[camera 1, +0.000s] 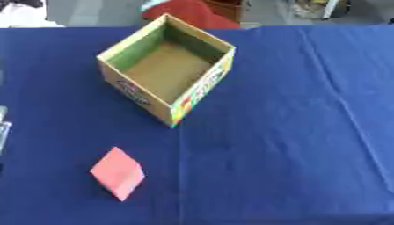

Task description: Pick up objects on the table and place them in the box.

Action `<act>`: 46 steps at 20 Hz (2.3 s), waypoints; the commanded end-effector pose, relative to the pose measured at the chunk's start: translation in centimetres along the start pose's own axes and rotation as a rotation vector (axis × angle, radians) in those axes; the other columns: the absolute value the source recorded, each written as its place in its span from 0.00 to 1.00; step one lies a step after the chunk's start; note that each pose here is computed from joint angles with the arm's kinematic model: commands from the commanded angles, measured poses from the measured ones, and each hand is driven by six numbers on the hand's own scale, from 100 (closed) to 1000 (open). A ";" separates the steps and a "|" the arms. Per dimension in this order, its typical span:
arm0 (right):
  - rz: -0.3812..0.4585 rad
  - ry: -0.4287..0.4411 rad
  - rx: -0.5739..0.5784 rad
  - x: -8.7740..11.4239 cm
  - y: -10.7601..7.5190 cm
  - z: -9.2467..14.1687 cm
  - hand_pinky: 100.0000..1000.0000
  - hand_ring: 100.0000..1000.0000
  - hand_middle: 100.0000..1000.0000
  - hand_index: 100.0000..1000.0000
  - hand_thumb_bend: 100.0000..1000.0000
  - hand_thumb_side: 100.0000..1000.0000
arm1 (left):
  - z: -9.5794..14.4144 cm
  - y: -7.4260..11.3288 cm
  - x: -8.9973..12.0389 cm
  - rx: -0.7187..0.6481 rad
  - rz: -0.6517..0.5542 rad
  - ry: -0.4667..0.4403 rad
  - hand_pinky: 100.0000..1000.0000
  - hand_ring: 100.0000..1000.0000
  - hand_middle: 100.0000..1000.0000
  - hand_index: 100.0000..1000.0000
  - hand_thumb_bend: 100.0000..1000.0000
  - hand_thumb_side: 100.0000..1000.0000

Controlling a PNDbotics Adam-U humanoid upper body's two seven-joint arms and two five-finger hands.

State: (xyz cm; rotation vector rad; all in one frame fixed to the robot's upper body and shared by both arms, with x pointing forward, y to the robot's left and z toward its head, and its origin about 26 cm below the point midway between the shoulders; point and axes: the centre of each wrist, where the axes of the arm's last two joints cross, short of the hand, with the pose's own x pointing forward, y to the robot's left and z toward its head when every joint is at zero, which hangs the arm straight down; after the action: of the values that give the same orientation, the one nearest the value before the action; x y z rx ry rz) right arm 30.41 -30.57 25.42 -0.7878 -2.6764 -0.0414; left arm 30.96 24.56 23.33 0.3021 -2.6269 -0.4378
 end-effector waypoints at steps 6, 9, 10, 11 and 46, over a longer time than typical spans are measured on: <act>0.008 -0.036 -0.007 0.6 -0.3 -0.7 0.66 0.72 0.83 0.76 0.00 1.00 | -0.4 0.6 0.5 0.001 -0.013 -0.023 0.54 0.65 0.63 0.77 0.00 0.76; 0.008 -0.036 -0.007 0.6 -0.3 -0.7 0.66 0.72 0.83 0.76 0.00 1.00 | -0.4 0.6 0.5 0.003 -0.013 -0.024 0.54 0.65 0.63 0.77 0.00 0.76; 0.009 -0.035 -0.007 0.6 -0.3 -0.7 0.66 0.72 0.83 0.76 0.00 1.00 | -0.4 0.6 0.5 0.001 -0.015 -0.023 0.54 0.65 0.63 0.77 0.00 0.76; 0.009 -0.035 -0.007 0.6 -0.3 -0.7 0.66 0.72 0.83 0.76 0.00 1.00 | -0.4 0.7 0.5 -0.003 -0.020 -0.024 0.54 0.65 0.63 0.77 0.00 0.76; 0.014 -0.042 0.055 0.7 -0.2 -0.7 0.66 0.72 0.83 0.76 0.00 1.00 | -0.8 4.8 1.7 -1.315 -0.675 0.003 0.83 0.87 0.82 0.87 0.44 0.58</act>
State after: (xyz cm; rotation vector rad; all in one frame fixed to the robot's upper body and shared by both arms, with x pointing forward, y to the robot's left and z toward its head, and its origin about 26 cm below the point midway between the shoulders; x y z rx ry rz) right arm 30.40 -30.40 25.32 -0.7803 -2.6630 0.0217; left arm 29.47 28.27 25.47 0.6375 -1.6516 -2.0976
